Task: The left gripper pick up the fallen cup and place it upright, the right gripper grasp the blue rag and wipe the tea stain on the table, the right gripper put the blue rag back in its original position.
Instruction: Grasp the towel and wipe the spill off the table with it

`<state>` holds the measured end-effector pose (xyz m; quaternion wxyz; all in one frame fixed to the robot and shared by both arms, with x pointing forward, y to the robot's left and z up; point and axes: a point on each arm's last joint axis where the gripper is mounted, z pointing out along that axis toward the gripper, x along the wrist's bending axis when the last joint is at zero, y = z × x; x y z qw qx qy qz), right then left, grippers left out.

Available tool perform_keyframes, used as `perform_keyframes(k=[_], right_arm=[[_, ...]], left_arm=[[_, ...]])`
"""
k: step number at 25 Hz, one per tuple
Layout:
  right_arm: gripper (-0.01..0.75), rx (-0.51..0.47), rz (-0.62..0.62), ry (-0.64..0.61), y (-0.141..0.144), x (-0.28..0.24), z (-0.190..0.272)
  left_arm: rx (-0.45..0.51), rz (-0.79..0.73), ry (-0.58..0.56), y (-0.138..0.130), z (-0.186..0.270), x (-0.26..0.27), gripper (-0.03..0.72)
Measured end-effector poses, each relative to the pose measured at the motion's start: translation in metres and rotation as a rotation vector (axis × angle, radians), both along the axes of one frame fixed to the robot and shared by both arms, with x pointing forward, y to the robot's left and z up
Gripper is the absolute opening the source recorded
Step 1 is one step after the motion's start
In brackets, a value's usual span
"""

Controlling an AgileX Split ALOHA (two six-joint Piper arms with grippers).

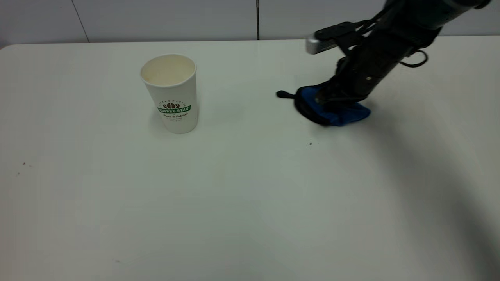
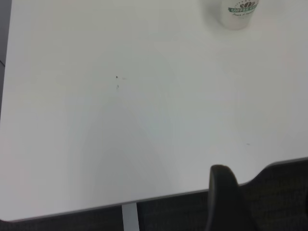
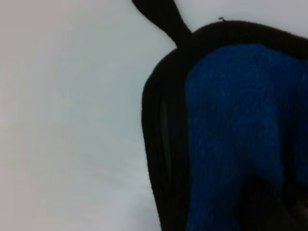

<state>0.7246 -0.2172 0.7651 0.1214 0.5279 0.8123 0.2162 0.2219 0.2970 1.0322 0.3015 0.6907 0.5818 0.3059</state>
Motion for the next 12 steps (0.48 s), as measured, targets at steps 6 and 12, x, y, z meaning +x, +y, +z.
perform_keyframes(k=[6, 12], right_arm=[[0.037, 0.069, -0.192, 0.121, -0.074, -0.001, 0.0], [0.041, 0.088, -0.279, 0.237, -0.101, -0.011, 0.002]], left_arm=[[0.0, 0.0, 0.0, 0.0, 0.0, 0.0, 0.429], [0.0, 0.0, 0.0, 0.0, 0.0, 0.0, 0.429]])
